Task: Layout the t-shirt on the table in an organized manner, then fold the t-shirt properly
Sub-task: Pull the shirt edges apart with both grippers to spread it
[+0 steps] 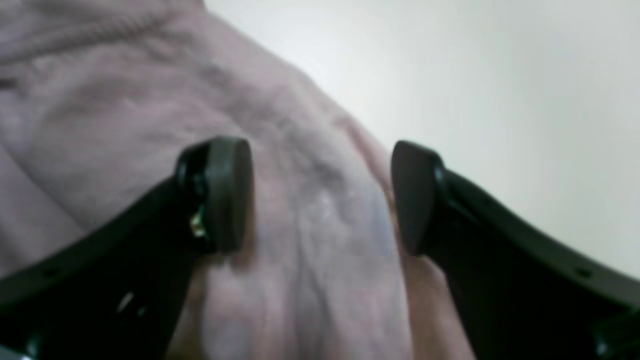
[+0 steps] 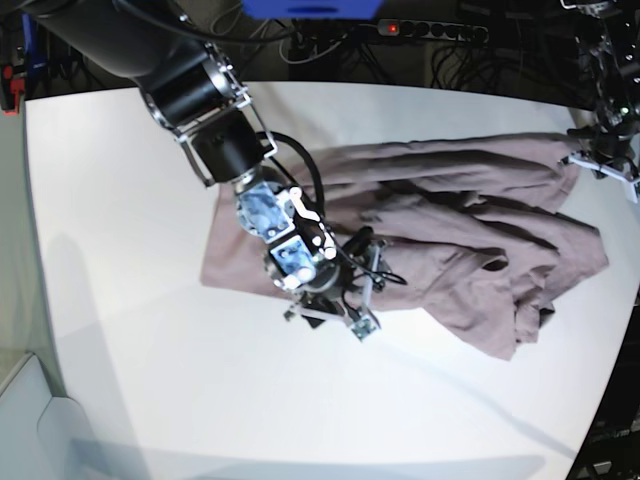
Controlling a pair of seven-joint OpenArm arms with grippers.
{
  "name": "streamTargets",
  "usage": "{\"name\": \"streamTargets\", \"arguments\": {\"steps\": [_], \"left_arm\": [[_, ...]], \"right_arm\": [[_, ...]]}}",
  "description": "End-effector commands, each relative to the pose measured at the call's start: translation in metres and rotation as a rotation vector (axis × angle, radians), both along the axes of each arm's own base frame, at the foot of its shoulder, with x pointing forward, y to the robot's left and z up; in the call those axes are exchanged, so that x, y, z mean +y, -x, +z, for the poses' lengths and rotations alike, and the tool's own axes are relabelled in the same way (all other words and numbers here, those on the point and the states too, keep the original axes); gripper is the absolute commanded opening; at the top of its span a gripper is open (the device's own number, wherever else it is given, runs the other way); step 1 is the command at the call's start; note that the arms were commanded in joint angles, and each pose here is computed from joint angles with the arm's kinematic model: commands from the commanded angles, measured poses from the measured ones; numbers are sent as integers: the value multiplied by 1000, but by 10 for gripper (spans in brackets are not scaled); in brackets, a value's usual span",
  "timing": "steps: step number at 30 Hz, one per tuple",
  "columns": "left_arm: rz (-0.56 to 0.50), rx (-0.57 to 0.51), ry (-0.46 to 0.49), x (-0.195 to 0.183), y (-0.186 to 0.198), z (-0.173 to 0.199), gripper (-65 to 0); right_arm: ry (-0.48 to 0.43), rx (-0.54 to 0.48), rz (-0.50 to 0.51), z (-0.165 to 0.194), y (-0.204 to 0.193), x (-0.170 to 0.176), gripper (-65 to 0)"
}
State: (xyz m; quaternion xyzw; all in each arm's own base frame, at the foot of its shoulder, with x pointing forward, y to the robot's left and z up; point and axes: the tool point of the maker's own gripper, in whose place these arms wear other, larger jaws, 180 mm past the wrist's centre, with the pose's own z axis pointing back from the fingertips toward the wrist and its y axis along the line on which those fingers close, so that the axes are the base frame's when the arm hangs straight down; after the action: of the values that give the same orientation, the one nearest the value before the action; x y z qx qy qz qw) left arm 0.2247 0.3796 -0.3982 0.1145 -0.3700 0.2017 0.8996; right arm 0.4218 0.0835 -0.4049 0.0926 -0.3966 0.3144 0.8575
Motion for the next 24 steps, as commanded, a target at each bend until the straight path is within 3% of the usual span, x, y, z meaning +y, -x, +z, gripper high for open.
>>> {"name": "streamTargets", "arguments": {"steps": [1,4,9,10,14,20,24], "left_arm": [[0,-39,-28,7,-8,13,-645],[-18,-29,-20,1,-10,8,-645],[-66,-18,-11,-16,-18,3,-645],[-78,-21,-8,-20,-22,2,-645],[-77,3,8,-22,-20,-8,-645],[-51,-14,13,-18,-20,-18,-645],[-37,-19,23,-20,-19,-27,-645]], "right_arm": [[-37,-75,5,26,-19,8,-223],[-13,-54,-6,14,-19,-4,-308],[-5,-57,-9,15,-21,-7,-624],[-2,-60,-14,16,-22,-10,-650],[-6,-120,-51,42,-31,-32,-650],[-149,-254,-275,118,-43,-94,-650],[-178,-268,-396,132,-37,-136,-650]]}}
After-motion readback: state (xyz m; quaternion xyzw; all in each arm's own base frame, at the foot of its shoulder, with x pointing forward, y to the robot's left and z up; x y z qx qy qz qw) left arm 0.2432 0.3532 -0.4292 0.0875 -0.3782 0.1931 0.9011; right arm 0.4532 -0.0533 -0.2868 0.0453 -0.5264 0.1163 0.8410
